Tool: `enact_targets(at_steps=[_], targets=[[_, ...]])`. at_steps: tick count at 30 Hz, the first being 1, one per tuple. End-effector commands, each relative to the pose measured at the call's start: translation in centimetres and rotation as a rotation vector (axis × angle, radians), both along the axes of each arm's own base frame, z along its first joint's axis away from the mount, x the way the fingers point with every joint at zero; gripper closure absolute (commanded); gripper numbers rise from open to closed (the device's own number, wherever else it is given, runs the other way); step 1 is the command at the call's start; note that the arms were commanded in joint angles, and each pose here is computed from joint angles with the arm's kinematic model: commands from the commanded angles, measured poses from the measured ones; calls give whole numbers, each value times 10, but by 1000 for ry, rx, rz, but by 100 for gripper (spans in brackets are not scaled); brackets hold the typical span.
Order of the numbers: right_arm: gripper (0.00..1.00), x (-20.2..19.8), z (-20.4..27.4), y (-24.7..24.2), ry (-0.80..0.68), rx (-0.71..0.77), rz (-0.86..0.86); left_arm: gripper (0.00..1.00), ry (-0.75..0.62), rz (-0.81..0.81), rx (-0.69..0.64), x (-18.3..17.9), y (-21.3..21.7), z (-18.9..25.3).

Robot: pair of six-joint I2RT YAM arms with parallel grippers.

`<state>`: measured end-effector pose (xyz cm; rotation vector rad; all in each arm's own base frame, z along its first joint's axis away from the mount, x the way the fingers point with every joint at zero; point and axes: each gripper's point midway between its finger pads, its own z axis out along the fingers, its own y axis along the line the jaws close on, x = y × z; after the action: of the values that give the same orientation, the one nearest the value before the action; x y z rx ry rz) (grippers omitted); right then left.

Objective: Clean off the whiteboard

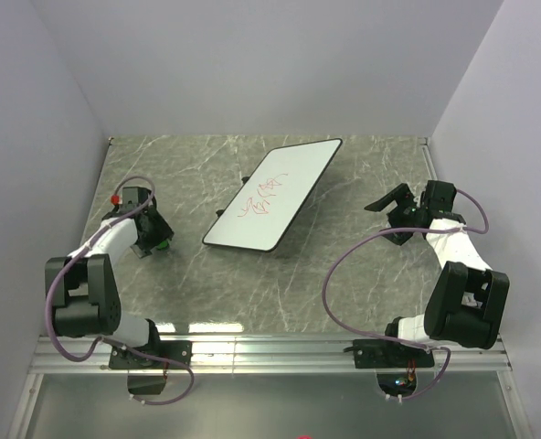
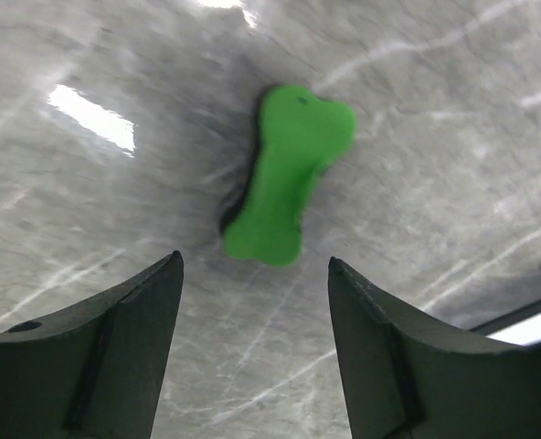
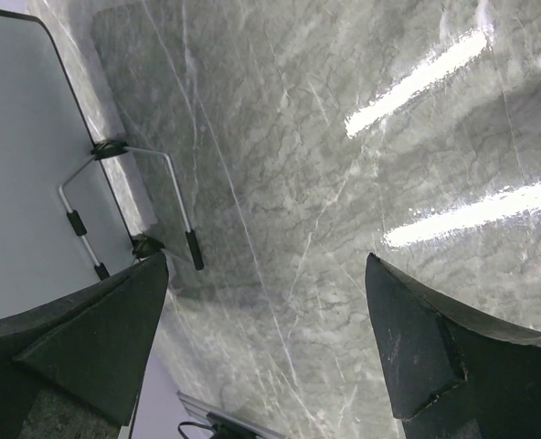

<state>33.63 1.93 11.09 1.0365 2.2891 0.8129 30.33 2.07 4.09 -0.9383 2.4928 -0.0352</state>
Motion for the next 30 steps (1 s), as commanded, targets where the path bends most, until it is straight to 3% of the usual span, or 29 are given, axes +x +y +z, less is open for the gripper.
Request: enact_targets(at_steps=[1,9,12,22,27,28,29,30], targets=[[5,6,10,0,-34,-11,19,31,-49,-27,33,16,-5,10],[5,6,8,-4,-31,-29,13,41,17,-35,64,12,-2,-7],[6,7,12,-5,-39,-35,12,51,32,-35,59,11,-3,-12],[6,16,42,0,-114,-5,20,99,55,-55,42,10,-7,-21],[6,21,62,4,-139,11,32,99,31,-61,41,12,-7,-9],[6,21,65,4,-145,15,31,94,15,-63,38,17,-8,-2],[6,21,65,5,-150,19,29,78,9,-66,35,17,-8,4],[6,21,65,5,-152,20,29,68,4,-70,31,18,-9,9]])
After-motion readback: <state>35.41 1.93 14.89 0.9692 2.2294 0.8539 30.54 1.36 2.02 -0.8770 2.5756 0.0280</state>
